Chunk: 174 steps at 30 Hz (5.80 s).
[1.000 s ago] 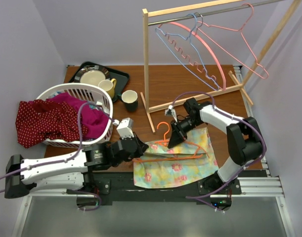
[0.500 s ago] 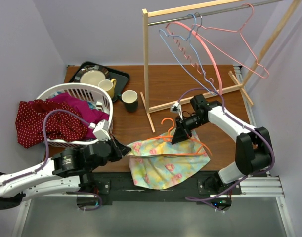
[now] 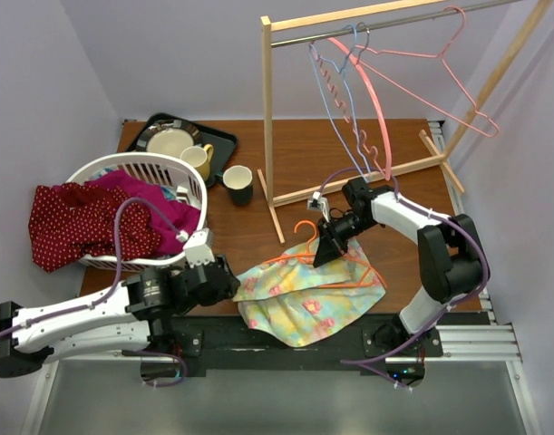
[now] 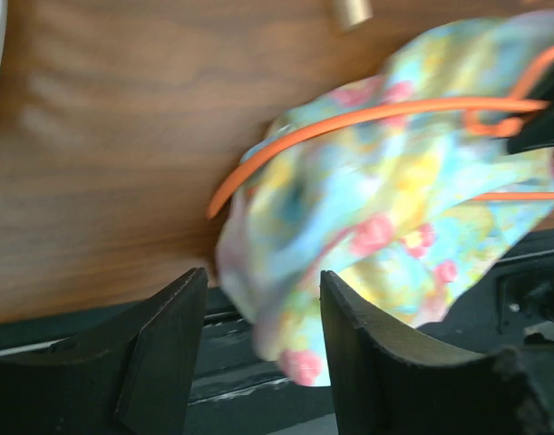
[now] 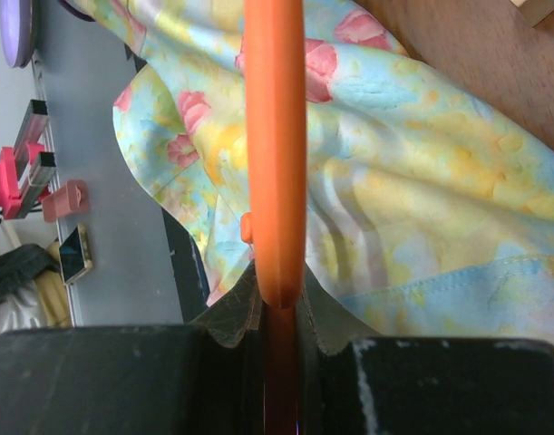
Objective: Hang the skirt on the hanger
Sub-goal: Place skirt on hanger
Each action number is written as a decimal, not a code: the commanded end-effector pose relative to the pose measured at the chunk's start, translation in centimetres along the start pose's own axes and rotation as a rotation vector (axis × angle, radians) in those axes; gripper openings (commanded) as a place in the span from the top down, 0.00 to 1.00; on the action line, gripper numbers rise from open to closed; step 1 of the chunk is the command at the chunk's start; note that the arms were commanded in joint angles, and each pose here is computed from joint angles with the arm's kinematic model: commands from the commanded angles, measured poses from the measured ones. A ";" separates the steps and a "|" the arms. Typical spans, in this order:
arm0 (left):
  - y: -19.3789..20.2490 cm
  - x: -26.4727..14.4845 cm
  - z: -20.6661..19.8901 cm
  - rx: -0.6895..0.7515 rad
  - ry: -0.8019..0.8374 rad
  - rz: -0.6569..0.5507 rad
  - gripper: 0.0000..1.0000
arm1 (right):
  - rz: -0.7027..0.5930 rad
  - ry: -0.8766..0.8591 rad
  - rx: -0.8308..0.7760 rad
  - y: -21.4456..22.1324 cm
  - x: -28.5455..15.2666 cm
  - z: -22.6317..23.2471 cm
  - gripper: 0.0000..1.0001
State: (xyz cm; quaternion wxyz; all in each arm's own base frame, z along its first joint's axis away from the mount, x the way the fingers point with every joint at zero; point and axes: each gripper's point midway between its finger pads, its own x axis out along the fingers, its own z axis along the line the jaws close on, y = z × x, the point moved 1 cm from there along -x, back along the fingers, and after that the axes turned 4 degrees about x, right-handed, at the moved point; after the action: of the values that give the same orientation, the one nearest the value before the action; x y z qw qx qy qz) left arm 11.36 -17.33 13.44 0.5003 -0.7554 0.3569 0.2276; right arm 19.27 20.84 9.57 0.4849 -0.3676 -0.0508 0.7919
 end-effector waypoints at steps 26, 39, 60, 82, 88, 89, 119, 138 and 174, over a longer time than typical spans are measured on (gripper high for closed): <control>3.0 6.4 -15.0 1.198 0.296 -0.259 0.32 | 0.031 0.013 0.060 -0.2 0.7 -1.6 1.00; 3.7 10.6 -11.6 1.220 0.161 -0.232 0.44 | 0.034 0.007 0.070 -0.3 0.8 -1.5 1.00; 4.7 13.4 -9.4 1.339 0.066 -0.148 0.45 | 0.055 -0.009 0.127 0.0 1.4 -2.3 1.00; 2.3 9.1 -12.4 1.227 0.215 -0.198 1.00 | 0.047 -0.037 0.138 -0.1 1.0 -2.3 1.00; 1.6 6.9 -13.0 1.159 0.290 -0.196 1.00 | 0.044 -0.071 0.096 -0.3 0.6 -1.2 1.00; 1.5 6.5 -12.8 1.153 0.294 -0.191 1.00 | 0.041 -0.088 0.085 -0.3 0.3 -0.7 1.00; -6.4 -4.0 -7.8 0.389 0.304 -0.319 1.00 | 0.034 0.000 0.019 -0.2 -0.6 -1.4 1.00; -0.5 -5.4 -17.3 0.689 0.546 -0.087 0.31 | 0.015 0.006 -0.023 -0.6 -0.8 -0.3 1.00; 2.9 7.7 -20.8 1.556 0.230 -0.118 1.00 | 0.017 -0.031 -0.024 -0.6 -0.8 0.4 1.00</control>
State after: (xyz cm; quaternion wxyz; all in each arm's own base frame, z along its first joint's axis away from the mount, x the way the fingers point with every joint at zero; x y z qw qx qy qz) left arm 13.73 -37.68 10.80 0.8806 -0.1400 0.4266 -0.1516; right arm 19.73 20.54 9.74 0.4785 -0.3513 -0.0465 0.8034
